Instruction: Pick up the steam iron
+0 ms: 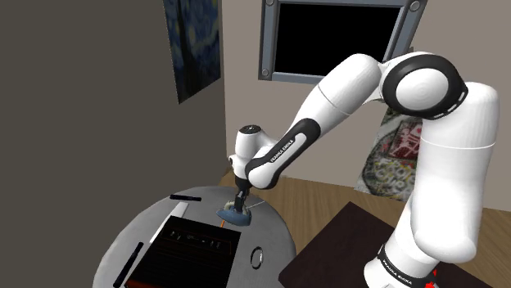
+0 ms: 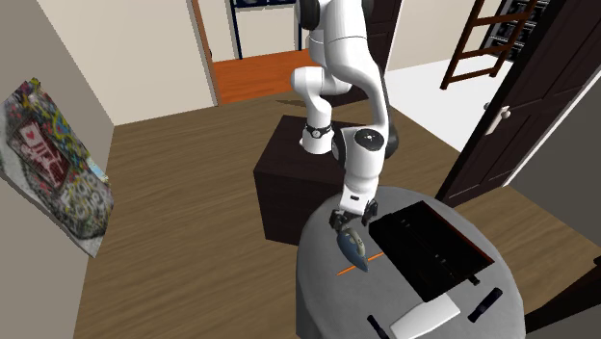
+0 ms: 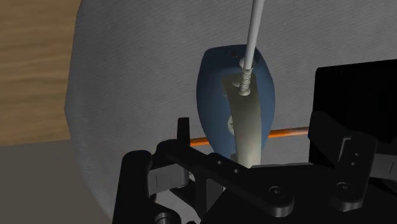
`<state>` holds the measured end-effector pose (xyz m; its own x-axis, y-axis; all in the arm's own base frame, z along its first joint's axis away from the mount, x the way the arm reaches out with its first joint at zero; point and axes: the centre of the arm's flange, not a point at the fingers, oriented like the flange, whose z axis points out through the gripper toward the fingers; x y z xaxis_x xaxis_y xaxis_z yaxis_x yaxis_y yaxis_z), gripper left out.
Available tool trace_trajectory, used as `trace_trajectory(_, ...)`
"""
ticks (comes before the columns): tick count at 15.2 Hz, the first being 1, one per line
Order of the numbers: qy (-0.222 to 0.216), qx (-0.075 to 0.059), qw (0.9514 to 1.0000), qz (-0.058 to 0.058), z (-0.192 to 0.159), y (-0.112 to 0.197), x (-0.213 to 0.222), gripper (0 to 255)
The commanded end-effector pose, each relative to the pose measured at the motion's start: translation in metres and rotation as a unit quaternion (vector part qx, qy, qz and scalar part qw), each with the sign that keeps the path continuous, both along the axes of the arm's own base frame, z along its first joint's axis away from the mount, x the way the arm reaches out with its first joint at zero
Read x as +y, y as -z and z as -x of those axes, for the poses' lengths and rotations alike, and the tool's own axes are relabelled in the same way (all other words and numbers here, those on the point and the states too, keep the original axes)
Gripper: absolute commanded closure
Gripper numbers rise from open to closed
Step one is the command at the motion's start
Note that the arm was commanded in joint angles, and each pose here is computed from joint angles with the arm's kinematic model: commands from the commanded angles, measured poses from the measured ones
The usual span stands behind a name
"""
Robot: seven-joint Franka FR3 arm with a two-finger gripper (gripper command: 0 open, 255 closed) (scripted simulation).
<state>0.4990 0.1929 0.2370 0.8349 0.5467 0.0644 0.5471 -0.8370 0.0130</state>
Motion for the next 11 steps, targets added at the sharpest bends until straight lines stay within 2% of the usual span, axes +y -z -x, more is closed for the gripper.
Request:
trace_trajectory(1,0.000,0.000,1.0000,0.000,0.0004,0.0119,0.0005,0)
trace_trajectory(3,0.000,0.000,1.0000,0.000,0.0004,0.0150,0.0005,0)
trace_trajectory(4,0.000,0.000,1.0000,0.000,-0.0004,0.0152,0.0005,255)
trace_trajectory(11,0.000,0.000,1.0000,0.000,-0.0006,0.0155,0.0005,255)
